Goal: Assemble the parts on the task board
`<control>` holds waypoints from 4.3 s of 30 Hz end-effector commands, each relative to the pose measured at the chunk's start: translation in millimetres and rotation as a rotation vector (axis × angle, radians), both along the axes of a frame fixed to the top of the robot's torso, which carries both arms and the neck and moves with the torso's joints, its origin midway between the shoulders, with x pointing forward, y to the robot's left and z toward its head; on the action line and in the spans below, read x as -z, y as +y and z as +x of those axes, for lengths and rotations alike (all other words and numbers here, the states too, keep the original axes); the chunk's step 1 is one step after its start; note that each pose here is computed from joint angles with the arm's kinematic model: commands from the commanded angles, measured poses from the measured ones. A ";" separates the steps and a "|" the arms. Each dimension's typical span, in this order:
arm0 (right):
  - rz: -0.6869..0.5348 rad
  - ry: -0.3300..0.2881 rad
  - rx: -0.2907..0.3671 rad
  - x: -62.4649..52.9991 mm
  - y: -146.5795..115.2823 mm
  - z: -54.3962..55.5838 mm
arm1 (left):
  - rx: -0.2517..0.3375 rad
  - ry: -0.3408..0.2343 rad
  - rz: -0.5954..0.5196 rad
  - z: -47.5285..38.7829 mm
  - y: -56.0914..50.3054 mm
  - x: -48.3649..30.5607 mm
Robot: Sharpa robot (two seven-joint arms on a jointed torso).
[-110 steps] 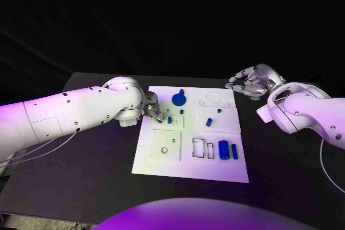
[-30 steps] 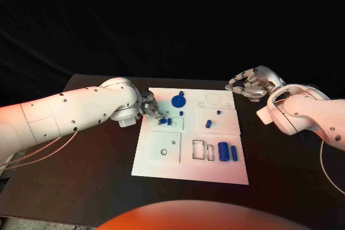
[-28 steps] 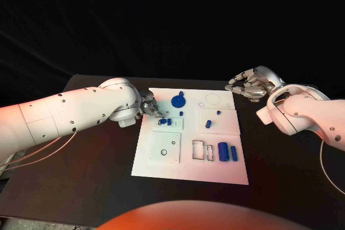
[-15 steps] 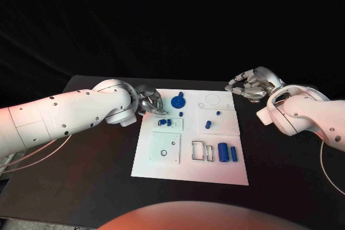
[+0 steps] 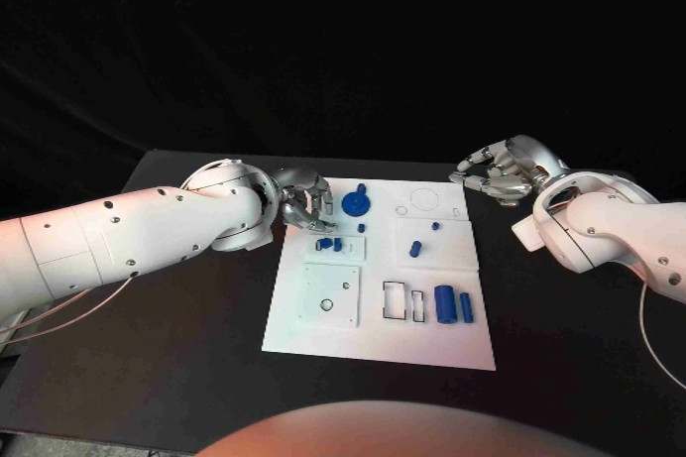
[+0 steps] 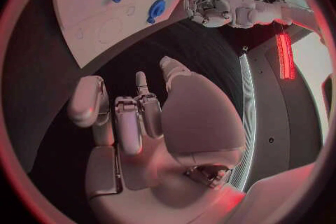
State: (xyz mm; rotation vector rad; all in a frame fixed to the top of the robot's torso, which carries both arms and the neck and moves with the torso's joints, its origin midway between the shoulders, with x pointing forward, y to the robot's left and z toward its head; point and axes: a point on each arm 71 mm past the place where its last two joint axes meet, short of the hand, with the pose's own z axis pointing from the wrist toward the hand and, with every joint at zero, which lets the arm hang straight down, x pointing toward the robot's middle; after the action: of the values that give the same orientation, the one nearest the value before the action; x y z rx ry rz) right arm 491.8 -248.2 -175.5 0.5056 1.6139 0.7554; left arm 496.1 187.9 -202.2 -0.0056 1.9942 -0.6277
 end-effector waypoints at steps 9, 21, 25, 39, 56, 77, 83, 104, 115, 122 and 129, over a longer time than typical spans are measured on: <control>-0.006 0.006 -0.010 1.7 0.7 -0.6 | 0.045 0.031 0.129 -1.7 -4.4 10.7; -0.006 0.007 -0.010 2.1 0.7 -0.9 | 0.004 0.048 0.164 -1.0 -8.2 16.4; -0.006 0.007 -0.010 2.2 0.9 -0.9 | -0.001 0.048 0.164 -0.9 -9.3 16.5; -0.007 0.009 -0.010 2.5 1.1 -0.7 | 0.009 0.110 0.170 -3.0 -9.5 20.4; -0.007 0.009 -0.010 2.5 1.2 -0.8 | -0.002 0.125 0.167 -2.1 -9.9 21.3; -0.012 0.006 -0.012 2.5 1.3 -0.6 | -0.044 0.136 0.140 2.2 -6.6 22.5; -0.012 0.007 -0.012 2.6 1.2 -0.6 | -0.056 0.142 0.118 2.6 -5.9 22.2; -0.015 0.011 -0.010 3.5 0.4 -0.3 | -0.114 0.102 -0.044 6.5 -1.4 15.9; -0.017 0.015 -0.011 4.4 0.4 -0.4 | -0.128 0.140 -0.066 6.1 2.8 17.7; -0.017 0.016 -0.012 4.7 0.5 -0.4 | -0.132 0.146 -0.071 6.1 5.1 18.0; -0.017 0.017 -0.013 4.8 0.6 -0.5 | -0.137 0.134 -0.095 6.7 6.3 17.2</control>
State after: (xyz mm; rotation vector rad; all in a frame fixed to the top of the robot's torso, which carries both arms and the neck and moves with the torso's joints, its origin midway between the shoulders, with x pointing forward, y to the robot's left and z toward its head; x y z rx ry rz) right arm 491.8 -249.1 -179.5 0.5089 1.6256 0.7456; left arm 502.9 195.9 -220.5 -0.2319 2.0854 -0.6096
